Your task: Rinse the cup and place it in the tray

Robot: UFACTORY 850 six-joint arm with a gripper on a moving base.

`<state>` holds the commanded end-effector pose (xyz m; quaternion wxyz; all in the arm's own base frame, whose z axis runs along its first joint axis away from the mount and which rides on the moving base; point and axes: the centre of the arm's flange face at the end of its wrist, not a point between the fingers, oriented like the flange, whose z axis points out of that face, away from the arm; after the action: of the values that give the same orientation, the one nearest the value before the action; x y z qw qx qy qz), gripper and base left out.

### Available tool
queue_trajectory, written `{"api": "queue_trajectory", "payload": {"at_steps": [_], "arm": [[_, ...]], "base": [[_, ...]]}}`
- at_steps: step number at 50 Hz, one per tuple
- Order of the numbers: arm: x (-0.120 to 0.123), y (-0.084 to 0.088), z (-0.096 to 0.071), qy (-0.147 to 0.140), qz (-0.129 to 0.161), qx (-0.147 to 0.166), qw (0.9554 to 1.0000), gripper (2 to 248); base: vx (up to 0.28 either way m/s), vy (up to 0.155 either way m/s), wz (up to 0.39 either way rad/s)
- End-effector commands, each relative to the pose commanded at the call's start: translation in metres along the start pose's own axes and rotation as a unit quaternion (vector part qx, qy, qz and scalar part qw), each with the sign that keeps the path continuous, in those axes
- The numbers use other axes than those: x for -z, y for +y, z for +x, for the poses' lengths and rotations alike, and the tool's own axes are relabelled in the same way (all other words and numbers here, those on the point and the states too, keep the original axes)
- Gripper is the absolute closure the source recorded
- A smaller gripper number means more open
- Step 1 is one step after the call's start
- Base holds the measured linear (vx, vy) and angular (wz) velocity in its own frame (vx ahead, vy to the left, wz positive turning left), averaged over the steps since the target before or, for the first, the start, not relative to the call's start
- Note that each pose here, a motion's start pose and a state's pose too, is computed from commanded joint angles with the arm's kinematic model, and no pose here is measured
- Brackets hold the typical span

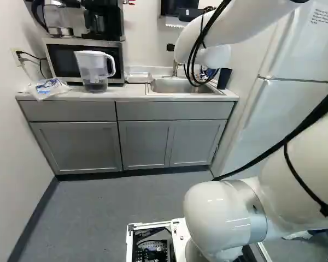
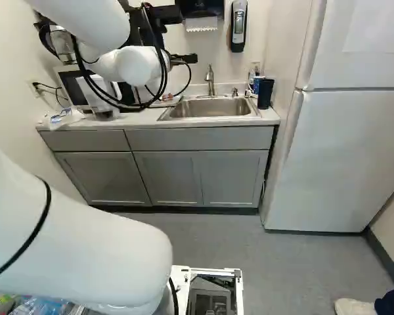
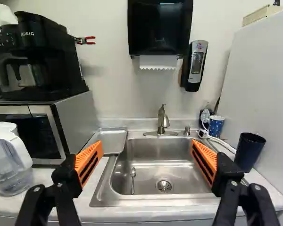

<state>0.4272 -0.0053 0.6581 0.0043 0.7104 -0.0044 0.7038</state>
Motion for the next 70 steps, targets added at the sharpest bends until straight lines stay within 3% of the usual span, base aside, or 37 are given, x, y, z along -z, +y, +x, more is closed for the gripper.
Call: {"api": "queue_trajectory", "payload": {"at_steps": [17, 70], "arm": [[0.001, 0.0, 0.014, -0.006, 0.0, 0.0, 1.0, 3], [0.001, 0.0, 0.014, -0.006, 0.0, 0.0, 1.0, 3]], "base": [[0.0, 0.0, 0.0], [0.0, 0.0, 0.0]]}}
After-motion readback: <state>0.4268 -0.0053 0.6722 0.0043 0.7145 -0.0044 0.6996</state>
